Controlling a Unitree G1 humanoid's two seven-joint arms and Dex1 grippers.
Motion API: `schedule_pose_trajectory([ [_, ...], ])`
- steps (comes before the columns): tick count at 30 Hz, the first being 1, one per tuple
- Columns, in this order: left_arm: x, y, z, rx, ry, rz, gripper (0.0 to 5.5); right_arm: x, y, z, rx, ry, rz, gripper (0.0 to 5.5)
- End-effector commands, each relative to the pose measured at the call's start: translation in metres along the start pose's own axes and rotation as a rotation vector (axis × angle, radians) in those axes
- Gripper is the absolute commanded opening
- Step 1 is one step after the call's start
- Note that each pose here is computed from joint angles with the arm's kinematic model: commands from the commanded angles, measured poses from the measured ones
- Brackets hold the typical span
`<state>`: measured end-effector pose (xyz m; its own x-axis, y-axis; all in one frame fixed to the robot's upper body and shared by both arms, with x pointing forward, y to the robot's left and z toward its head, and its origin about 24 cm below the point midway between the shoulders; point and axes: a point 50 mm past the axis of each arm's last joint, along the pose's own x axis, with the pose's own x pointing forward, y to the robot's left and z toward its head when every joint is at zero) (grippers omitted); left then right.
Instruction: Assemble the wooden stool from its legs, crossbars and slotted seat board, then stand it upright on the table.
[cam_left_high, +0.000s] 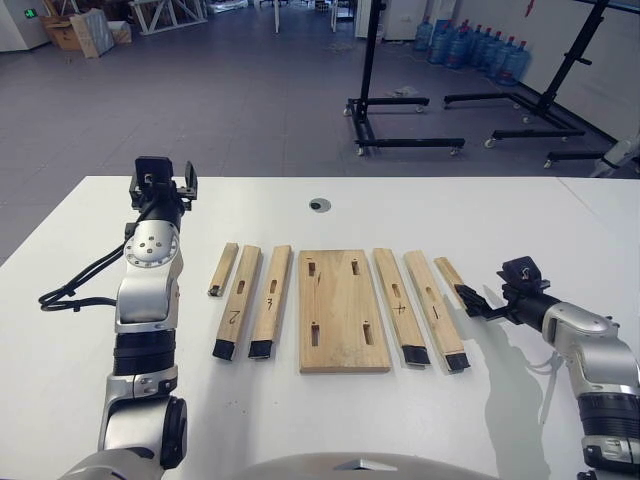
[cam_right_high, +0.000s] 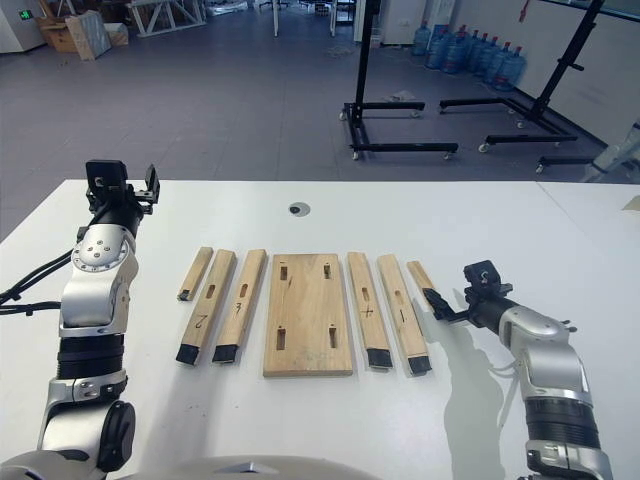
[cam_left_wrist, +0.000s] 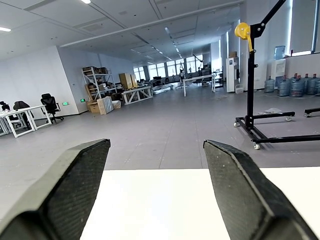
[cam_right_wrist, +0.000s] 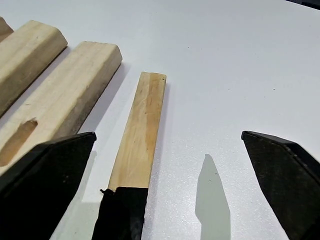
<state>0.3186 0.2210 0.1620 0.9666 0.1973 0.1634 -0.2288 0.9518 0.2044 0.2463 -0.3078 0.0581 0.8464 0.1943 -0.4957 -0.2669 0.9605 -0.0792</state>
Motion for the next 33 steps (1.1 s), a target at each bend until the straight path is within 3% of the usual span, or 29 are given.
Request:
schedule_pose_trajectory([
  [1, 0.0, 0.0, 0.0, 0.018, 0.001, -0.005, 3.42, 0.005, 0.007, 0.003, -0.011, -0.013, 0.024, 5.36],
  [5, 0.0, -0.001, -0.001, 0.019, 0.002, -0.005, 3.42, 0.01, 0.011, -0.006, -0.035, 0.044, 0.01, 5.36],
  [27, -0.001, -0.001, -0.001, 0.015, 0.0, -0.003, 3.46, 0.013, 0.023, -0.05, 0.064, 0.166, -0.011, 1.34],
  [33, 0.002, -0.004, 0.0, -0.086, 0.022, -0.135, 3.46, 0.01, 0.009, -0.029, 0.093, 0.032, -0.069, 1.3],
])
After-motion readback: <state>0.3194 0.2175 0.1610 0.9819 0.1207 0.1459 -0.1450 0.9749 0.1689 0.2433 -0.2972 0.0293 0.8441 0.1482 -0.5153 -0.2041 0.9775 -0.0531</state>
